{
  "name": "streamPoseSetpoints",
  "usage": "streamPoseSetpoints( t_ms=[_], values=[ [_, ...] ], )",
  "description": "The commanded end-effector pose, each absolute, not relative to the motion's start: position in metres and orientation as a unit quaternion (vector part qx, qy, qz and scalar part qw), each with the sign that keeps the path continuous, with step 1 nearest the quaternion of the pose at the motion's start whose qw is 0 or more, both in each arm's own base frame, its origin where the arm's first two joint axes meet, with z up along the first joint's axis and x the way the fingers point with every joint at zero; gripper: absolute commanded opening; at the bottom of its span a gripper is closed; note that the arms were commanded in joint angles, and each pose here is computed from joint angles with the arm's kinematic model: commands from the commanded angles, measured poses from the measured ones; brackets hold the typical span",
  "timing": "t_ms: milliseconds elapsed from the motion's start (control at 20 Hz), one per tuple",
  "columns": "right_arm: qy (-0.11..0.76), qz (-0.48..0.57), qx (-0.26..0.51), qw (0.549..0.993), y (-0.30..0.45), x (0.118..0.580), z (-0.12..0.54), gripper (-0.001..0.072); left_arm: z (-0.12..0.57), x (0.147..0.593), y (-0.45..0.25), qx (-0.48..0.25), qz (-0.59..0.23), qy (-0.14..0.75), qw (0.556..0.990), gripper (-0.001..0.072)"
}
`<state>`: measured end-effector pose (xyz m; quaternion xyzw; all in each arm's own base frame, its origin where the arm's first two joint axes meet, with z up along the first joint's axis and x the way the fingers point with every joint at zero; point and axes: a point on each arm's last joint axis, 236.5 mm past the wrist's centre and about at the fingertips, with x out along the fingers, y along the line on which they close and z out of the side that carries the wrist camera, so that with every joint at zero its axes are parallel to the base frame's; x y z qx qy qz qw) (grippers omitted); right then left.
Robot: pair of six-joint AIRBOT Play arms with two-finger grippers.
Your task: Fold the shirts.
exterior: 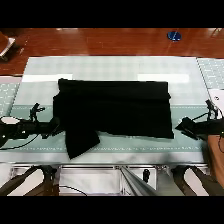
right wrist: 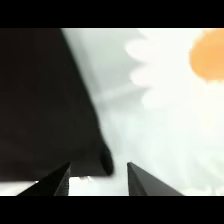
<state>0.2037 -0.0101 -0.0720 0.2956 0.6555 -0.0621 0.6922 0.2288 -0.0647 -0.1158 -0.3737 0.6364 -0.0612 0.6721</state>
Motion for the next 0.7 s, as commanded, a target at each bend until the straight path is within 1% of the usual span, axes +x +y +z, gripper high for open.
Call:
streamPoseSetpoints(
  t_ms=[0, 200, 350, 550, 600, 650],
  values=[
    [0.697, -0.070, 0.298, 0.649, -0.002, 0.172, -0.085, 0.0413, -0.115, 0.230, -0.066, -0.374, -0.063, 0.634, 0.674, 0.0014],
    [0.698, -0.049, 0.331, 0.633, 0.016, 0.171, -0.097, 0.0413, -0.115, 0.230, -0.066, -0.374, -0.063, 0.634, 0.674, 0.0015],
    [0.669, -0.042, 0.378, 0.639, 0.027, 0.196, -0.100, 0.0408, -0.115, 0.230, -0.067, -0.375, -0.064, 0.635, 0.673, 0.0015],
    [0.655, -0.040, 0.376, 0.654, 0.041, 0.220, -0.111, 0.0406, -0.115, 0.230, -0.067, -0.375, -0.064, 0.635, 0.672, 0.0014],
    [0.645, -0.039, 0.383, 0.660, 0.044, 0.230, -0.109, 0.0391, -0.115, 0.230, -0.067, -0.375, -0.064, 0.635, 0.672, 0.0015],
    [0.636, -0.034, 0.389, 0.666, 0.046, 0.240, -0.106, 0.0297, -0.114, 0.230, -0.067, -0.375, -0.065, 0.635, 0.672, 0.0014]
  ],
)
